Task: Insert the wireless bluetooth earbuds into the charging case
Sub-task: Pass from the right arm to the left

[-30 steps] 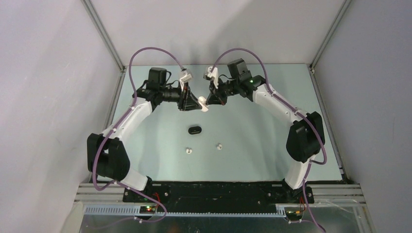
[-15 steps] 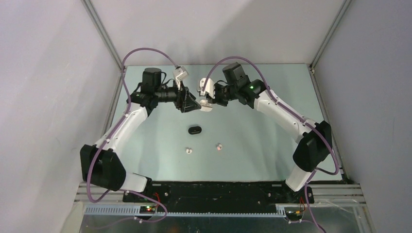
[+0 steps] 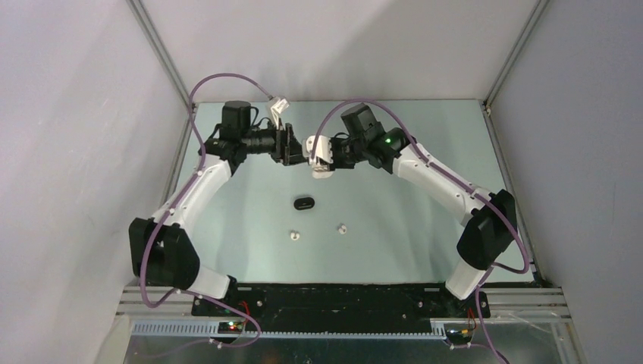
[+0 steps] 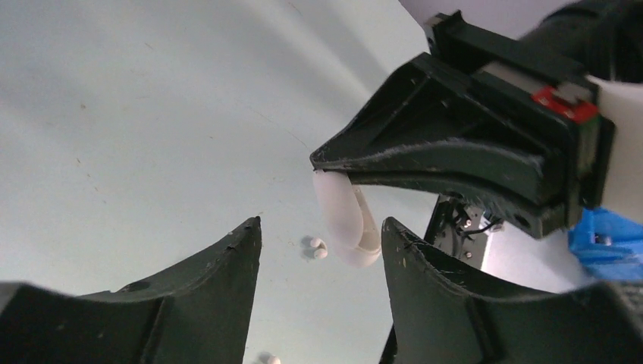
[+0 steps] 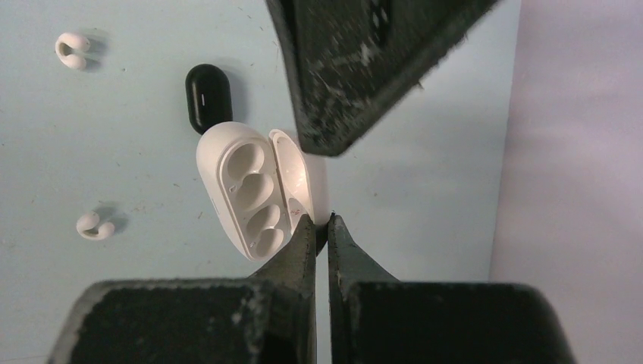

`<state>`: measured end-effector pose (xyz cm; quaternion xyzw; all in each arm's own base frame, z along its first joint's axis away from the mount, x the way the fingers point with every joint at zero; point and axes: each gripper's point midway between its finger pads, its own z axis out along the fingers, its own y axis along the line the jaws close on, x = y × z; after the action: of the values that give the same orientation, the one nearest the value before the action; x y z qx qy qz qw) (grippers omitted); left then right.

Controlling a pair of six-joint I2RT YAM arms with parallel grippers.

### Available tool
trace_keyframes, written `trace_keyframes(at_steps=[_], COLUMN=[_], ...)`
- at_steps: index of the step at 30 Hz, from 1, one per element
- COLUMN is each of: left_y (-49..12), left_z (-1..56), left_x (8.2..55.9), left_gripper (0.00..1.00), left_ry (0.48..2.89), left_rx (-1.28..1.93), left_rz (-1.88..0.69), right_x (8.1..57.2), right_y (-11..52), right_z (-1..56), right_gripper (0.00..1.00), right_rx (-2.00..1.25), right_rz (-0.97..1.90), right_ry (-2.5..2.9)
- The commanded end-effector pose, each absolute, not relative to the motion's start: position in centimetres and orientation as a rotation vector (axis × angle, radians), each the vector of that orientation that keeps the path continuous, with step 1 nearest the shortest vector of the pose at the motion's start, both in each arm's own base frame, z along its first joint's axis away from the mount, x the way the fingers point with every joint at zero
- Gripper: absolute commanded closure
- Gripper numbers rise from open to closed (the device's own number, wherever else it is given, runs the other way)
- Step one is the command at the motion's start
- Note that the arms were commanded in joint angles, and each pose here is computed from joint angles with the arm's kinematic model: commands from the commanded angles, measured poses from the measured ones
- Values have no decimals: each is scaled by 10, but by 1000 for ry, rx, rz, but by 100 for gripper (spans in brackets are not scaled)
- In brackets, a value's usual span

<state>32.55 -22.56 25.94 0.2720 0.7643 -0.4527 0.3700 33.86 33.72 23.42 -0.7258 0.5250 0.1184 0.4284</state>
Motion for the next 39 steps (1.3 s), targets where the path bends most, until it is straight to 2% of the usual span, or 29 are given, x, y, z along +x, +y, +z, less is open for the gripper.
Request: trace_keyframes(at_steps=[1, 8, 18, 33, 39], left_y=[-233, -242, -244, -247, -250], left_z=[276, 273, 255, 247, 246], left_x=[334, 334, 326, 325, 323], left_gripper=[37, 44, 45, 55, 55], left_ry=[1979, 2031, 2134, 2182, 2193], left_rx=[614, 592, 621, 632, 640], left_rz=[-1210, -1314, -1301, -1315, -1334], right_x=[336, 337, 343, 343, 342], right_y=[340, 345, 349, 355, 357], right_z=[261, 268, 271, 277, 276], right_gripper=[100, 100, 100, 100, 100], right_rx=[-1817, -1825, -1822, -1828, -1829], right_rz=[222, 180, 141, 108, 99], right_ry=[1209, 1161, 1134, 1100, 1103])
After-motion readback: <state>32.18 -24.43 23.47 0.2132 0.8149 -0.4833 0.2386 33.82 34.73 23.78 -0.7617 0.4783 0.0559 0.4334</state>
